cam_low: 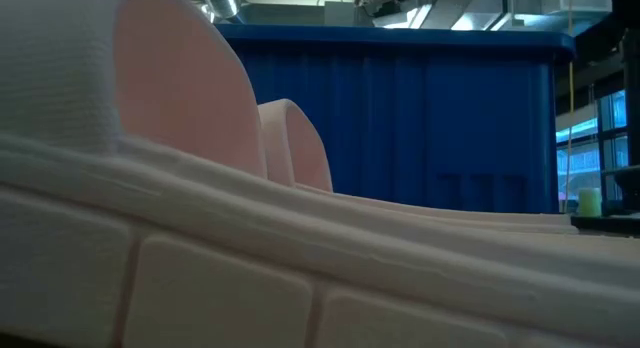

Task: Pick and place slides into bin
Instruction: Put the black slide into the blue container

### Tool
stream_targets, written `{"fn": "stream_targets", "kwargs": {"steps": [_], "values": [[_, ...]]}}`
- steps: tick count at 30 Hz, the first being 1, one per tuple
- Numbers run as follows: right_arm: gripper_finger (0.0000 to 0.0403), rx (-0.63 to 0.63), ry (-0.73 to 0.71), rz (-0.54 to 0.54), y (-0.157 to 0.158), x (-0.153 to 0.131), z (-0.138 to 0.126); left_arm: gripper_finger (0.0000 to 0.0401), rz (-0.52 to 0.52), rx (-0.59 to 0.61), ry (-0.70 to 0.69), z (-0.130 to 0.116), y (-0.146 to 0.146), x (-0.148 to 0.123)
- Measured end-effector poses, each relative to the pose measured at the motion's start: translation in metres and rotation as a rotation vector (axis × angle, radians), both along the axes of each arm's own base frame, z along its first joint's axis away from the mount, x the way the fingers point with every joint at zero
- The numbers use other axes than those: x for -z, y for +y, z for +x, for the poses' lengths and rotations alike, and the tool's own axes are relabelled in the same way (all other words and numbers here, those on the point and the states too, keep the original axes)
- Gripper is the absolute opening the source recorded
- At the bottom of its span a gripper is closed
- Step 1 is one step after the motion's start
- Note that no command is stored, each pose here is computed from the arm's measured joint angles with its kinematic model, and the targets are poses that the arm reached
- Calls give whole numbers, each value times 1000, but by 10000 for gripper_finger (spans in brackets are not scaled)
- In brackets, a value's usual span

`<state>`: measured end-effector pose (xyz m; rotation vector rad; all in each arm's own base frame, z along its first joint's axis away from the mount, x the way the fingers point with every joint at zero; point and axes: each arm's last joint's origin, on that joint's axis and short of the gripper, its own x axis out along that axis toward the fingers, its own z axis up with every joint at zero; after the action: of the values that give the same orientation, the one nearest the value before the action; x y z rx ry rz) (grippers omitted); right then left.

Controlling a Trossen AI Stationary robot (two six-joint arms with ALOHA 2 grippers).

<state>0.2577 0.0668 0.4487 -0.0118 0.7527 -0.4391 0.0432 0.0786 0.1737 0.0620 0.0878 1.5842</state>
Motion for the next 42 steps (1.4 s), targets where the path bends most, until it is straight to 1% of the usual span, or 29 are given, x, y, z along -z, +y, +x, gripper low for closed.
{"fn": "stream_targets", "kwargs": {"steps": [3, 6, 8, 11, 13, 15, 19, 23, 27, 31, 42], "values": [[13, 16, 58, -161, -26, 0, 8, 176, 0, 0, 0, 0, 0, 0], [13, 51, 155, -254, -57, 11, 22, 176, 0, 0, 0, 0, 0, 0], [14, 56, 237, -318, -79, 24, 33, 176, 0, -1, 0, 0, 0, 0], [13, 50, 322, -395, -112, 50, 54, 176, 0, -1, 0, 0, 0, 0], [13, 57, 367, -424, -134, 73, 66, 176, 0, -1, 0, 0, 0, 0], [13, 69, 397, -453, -154, 95, 75, 176, 0, -1, 0, 0, 0, 0], [13, 44, 493, -517, -185, 143, 85, 176, 0, -2, 0, 0, 0, 0], [13, 6, 562, -537, -202, 184, 89, 176, 0, -2, 0, 0, 0, 0], [13, -8, 567, -506, -212, 212, 93, 176, 0, -2, 0, 0, 0, 0], [13, 5, 563, -501, -220, 227, 99, 176, 0, -2, 0, 0, 0, 0], [13, -15, 660, -461, -229, 267, 106, 176, 0, -2, 1, 0, 0, 0]]}}
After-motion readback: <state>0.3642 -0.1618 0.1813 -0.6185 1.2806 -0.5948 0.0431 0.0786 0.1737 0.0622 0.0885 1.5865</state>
